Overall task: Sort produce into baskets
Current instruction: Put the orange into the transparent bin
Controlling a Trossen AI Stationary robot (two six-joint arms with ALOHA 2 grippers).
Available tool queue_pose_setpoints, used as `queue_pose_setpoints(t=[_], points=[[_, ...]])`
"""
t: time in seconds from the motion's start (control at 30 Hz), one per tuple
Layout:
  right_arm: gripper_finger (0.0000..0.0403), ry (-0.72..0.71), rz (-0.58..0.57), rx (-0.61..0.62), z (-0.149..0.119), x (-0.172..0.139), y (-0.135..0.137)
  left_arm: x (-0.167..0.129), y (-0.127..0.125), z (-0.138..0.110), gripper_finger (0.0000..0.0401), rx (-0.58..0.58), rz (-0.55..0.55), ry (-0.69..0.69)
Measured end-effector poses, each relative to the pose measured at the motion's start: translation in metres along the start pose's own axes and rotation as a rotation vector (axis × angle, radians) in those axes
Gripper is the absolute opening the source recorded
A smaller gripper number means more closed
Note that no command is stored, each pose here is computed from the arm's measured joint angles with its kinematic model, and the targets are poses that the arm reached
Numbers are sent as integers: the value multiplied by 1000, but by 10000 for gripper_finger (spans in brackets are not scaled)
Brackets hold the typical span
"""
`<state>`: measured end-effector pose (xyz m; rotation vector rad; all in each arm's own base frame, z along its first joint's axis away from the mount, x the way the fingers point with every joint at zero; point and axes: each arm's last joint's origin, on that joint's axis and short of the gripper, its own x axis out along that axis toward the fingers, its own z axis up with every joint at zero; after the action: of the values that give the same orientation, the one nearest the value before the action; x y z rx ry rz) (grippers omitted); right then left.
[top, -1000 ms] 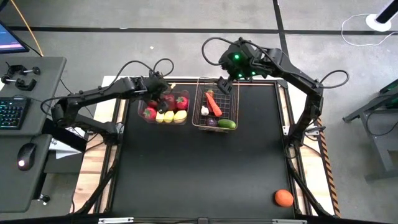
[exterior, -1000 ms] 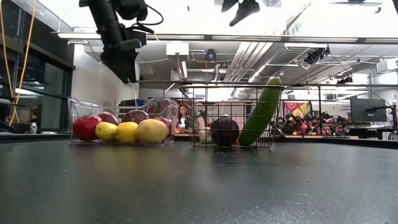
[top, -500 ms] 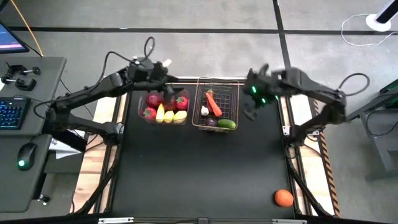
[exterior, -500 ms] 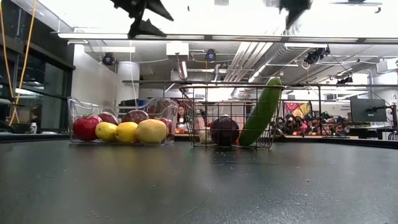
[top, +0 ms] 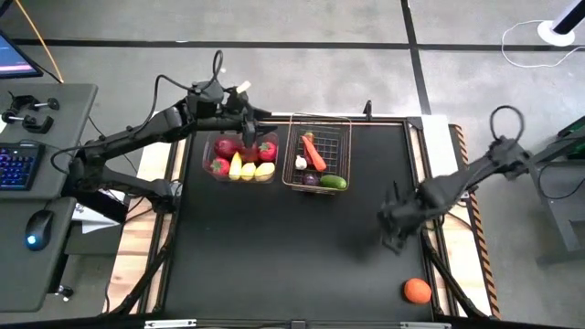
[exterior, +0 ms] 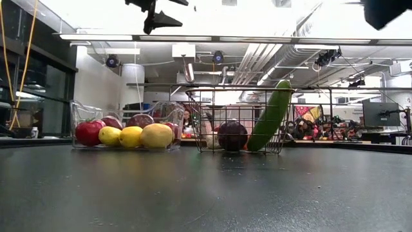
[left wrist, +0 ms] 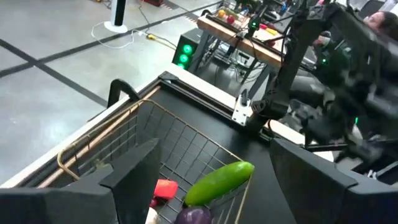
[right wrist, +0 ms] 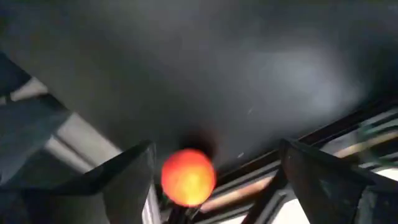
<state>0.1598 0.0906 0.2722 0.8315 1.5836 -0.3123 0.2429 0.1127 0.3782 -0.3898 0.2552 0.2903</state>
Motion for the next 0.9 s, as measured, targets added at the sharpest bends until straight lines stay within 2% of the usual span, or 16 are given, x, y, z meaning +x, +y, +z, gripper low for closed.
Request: queue_pose_setpoints(t=[0.13,0.23,0.47,0.7,0.9], points=[[332,208,15,5,-17,45,14,0,0,0,287,-20,-3,1],[332,302,-22,4,-30,71,22,0,0,0,287,-25,-4,0],[332,402,-31,-24,-48,110,44,0,0,0,287,-46,-5,-4],[332,458,-167,-17,-58,141,45,0,0,0,287,-63,-5,-4],[333,525,-200,-62,-62,159,47,0,0,0,287,-65,-4,-3]])
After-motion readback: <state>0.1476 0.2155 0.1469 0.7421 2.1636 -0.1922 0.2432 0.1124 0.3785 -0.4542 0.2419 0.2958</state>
